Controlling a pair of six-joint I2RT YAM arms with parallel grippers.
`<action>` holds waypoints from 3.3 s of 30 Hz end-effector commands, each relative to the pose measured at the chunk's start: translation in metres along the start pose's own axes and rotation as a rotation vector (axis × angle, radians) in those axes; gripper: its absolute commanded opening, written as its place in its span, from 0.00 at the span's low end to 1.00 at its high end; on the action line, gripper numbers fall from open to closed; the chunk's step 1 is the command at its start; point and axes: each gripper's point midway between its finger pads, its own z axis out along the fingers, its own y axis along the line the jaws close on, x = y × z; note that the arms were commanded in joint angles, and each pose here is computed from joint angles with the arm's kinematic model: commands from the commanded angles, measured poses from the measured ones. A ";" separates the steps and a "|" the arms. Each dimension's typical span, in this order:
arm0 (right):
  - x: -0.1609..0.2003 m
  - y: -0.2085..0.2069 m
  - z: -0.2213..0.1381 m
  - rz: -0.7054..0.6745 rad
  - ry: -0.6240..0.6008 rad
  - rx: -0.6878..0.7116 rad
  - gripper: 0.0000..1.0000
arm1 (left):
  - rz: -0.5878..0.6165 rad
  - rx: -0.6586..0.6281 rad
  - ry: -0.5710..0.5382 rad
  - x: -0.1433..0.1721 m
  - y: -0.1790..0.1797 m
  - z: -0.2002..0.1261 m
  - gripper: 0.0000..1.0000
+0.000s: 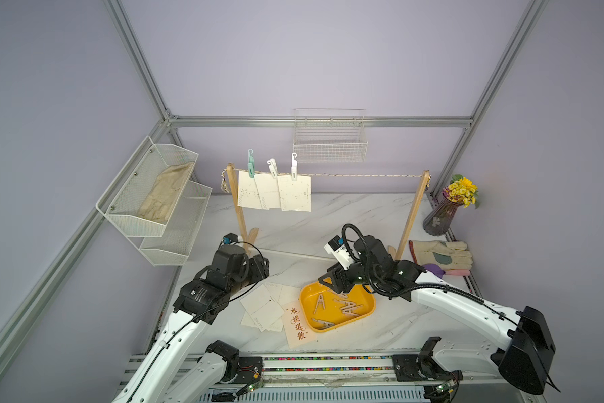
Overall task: Remove the postcards from the strings
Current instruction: Place the postcard on the postcard, then pinch the postcard on the clothesline, then remove the clamp from the clothesline.
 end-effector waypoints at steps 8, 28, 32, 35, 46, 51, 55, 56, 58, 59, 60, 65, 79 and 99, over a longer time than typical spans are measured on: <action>-0.200 0.072 -0.073 -0.173 -0.414 -0.178 0.73 | 0.572 0.562 -0.584 -0.114 -0.146 -0.066 0.97; -0.303 0.020 -0.070 -0.229 -0.475 -0.244 0.90 | 0.688 0.491 -0.603 -0.158 -0.150 -0.001 0.99; -0.303 0.017 -0.065 -0.253 -0.468 -0.242 0.91 | 0.708 0.545 -0.542 -0.154 -0.159 0.012 0.94; -0.304 0.015 -0.061 -0.263 -0.463 -0.246 0.92 | 0.701 0.535 -0.539 -0.157 -0.157 0.019 0.89; -0.302 0.009 -0.047 -0.298 -0.433 -0.257 0.93 | 0.699 0.641 -0.464 -0.153 -0.154 0.020 0.68; -0.296 0.004 -0.038 -0.283 -0.399 -0.259 0.94 | 0.678 0.681 -0.448 -0.152 -0.152 0.019 0.59; -0.295 0.004 -0.032 -0.280 -0.389 -0.284 0.92 | 0.663 0.689 -0.451 -0.151 -0.148 0.018 0.45; -0.295 0.003 -0.031 -0.279 -0.388 -0.286 0.91 | 0.659 0.688 -0.453 -0.151 -0.146 0.018 0.41; -0.294 0.002 -0.028 -0.275 -0.384 -0.297 0.90 | 0.648 0.689 -0.450 -0.149 -0.144 0.019 0.35; -0.295 0.003 -0.027 -0.274 -0.386 -0.305 0.89 | 0.643 0.692 -0.448 -0.149 -0.143 0.020 0.32; -0.294 0.002 -0.025 -0.272 -0.384 -0.310 0.87 | 0.640 0.692 -0.449 -0.148 -0.142 0.020 0.30; -0.294 -0.003 -0.015 -0.246 -0.372 -0.332 0.81 | 0.607 0.702 -0.450 -0.150 -0.138 0.022 0.19; -0.303 -0.003 -0.016 -0.254 -0.409 -0.327 0.90 | 0.540 0.736 -0.432 -0.151 -0.135 0.032 0.00; -0.296 -0.002 -0.004 -0.291 -0.396 -0.396 0.62 | 0.471 0.738 -0.417 -0.154 -0.131 0.040 0.00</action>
